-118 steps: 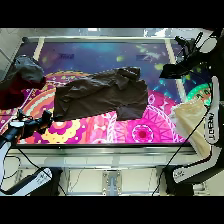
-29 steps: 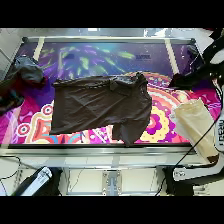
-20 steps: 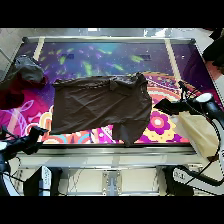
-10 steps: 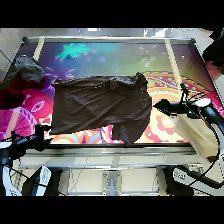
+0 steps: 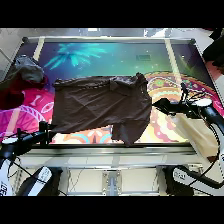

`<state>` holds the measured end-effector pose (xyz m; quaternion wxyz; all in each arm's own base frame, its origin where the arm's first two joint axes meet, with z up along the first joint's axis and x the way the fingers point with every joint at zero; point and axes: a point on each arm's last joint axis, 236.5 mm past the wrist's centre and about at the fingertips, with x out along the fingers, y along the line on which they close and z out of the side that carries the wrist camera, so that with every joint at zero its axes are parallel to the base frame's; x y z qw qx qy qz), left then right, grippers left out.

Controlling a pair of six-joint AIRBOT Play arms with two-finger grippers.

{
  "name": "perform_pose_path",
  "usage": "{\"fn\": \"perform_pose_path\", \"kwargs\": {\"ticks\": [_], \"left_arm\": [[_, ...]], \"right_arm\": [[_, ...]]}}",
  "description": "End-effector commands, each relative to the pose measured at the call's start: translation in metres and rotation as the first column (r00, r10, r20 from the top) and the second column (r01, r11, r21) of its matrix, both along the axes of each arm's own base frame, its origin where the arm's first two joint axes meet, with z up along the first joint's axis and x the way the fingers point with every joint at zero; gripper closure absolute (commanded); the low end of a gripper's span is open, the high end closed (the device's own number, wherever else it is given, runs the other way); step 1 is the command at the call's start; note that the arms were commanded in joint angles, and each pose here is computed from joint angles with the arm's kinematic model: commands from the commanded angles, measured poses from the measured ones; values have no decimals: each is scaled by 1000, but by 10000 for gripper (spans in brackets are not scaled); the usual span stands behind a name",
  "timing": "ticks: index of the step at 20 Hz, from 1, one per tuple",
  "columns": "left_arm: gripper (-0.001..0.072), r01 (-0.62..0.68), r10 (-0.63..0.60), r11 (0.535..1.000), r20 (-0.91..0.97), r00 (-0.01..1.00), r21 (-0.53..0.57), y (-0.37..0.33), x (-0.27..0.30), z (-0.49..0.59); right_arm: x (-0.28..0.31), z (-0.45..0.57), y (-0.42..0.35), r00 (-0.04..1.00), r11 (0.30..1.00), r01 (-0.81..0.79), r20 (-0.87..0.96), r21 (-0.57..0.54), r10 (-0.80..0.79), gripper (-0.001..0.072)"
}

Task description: Fold the shirts.

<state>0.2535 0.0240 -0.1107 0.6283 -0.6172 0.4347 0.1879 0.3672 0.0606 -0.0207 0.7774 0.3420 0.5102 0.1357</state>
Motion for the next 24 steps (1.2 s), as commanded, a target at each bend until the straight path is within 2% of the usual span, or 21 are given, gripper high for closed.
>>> {"fn": "perform_pose_path", "kwargs": {"ticks": [1, 5, 9, 14, 19, 22, 23, 24], "left_arm": [[703, -22, 20, 998, 27, 999, 66, 5, 15, -3], [695, -4, 2, 997, 31, 1000, 73, 1, 16, -3], [695, 45, -50, 993, 45, 998, 107, 1, 16, -3], [695, 54, -60, 992, 48, 997, 113, 1, 16, -3], [695, 69, -77, 990, 54, 996, 125, 0, 16, -2], [695, 168, -187, 964, 76, 979, 204, 0, 16, -2], [695, 201, -224, 953, 83, 971, 226, -1, 16, -1], [695, 240, -268, 942, 93, 959, 235, -5, 17, 2]], "right_arm": [[-1, 1, 3, 1000, 1000, -4, -5, 13, 4, 284], [-8, -7, -2, 999, 1000, -15, -36, -23, 14, 285], [-39, -45, -22, 976, 994, 39, -208, -107, -60, 284], [-63, -81, -3, 942, 998, 49, -330, -45, -61, 284], [-49, -95, 27, 956, 998, 16, -290, -62, -34, 284], [-41, -91, 46, 966, 999, 14, -256, -49, -26, 293], [-41, -89, 52, 966, 999, 15, -258, -30, -22, 400], [-42, -84, 59, 966, 1000, 7, -260, -7, -9, 600]]}}
